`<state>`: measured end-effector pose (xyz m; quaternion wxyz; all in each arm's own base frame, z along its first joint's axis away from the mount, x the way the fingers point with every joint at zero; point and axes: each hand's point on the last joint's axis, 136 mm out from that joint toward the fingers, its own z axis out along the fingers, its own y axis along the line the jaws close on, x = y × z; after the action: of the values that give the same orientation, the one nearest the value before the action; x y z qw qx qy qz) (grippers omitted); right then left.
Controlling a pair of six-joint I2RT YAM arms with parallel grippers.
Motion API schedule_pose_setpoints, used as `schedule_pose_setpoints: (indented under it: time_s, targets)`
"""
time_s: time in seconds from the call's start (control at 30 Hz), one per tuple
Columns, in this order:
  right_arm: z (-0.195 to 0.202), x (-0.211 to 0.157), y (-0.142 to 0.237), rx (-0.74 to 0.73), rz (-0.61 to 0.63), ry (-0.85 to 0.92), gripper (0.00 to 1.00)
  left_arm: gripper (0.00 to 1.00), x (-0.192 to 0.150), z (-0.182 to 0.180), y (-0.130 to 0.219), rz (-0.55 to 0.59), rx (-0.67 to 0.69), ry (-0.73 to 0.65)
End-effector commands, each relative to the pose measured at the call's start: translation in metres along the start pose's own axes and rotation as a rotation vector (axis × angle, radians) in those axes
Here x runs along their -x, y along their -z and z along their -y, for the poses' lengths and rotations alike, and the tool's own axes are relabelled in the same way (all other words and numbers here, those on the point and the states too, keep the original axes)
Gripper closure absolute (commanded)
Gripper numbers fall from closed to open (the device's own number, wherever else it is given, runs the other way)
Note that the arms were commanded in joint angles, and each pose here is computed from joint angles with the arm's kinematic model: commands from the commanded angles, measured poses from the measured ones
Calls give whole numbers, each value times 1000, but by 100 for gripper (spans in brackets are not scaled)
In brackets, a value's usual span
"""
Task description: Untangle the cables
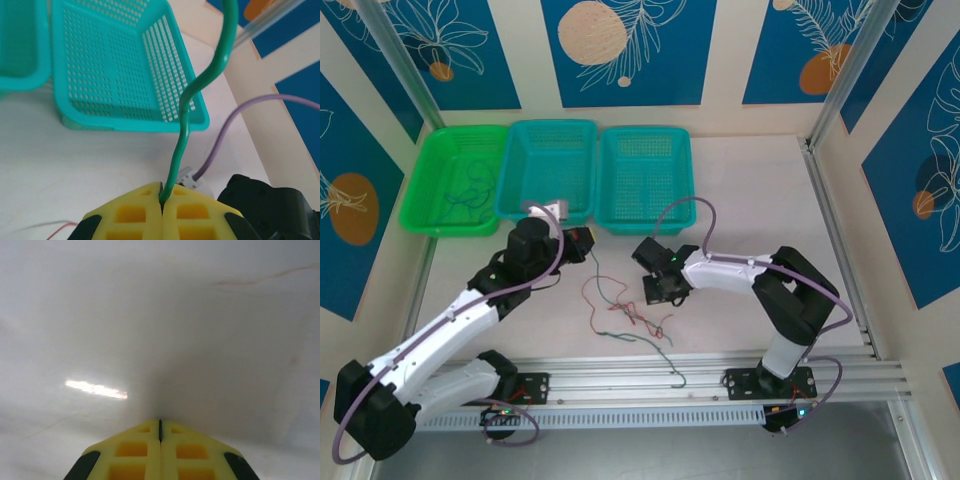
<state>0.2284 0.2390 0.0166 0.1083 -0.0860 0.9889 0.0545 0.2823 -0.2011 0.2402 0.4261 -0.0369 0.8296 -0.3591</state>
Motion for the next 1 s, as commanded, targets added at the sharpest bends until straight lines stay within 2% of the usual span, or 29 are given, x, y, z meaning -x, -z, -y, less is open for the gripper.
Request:
schedule_pose_setpoints:
  time_s: [0.0,0.1,0.17,0.27,0.37,0.47,0.6,0.67,0.77,0.87,0.97]
  targets:
    - [43,-11,2,-131,-21,-73,100,100,16,-22,13,76,91,-13]
    - [69,-13,3,-191,-20,-116,100,100,26,-27,22,98,111,-20]
    - [76,-13,5,-179,-31,-132,100,100,31,-25,25,107,106,-37]
    - [54,-5,22,-65,-2,-66,98,100,30,-19,19,79,79,-53]
    - [17,9,57,101,84,6,81,100,24,-18,8,46,61,-45]
    - [-12,27,103,239,258,78,51,100,20,-17,1,31,43,-35]
    - [-73,34,153,522,524,340,35,100,22,-9,-3,24,9,-32]
    - [-105,30,164,603,656,529,32,100,24,-5,-4,21,-4,-36]
    - [-140,24,158,605,758,753,31,100,29,2,-2,23,-26,-37]
    - [-156,30,129,541,683,819,31,100,34,12,1,28,-59,-18]
    - [-162,45,95,410,644,815,34,100,38,24,4,28,-107,6]
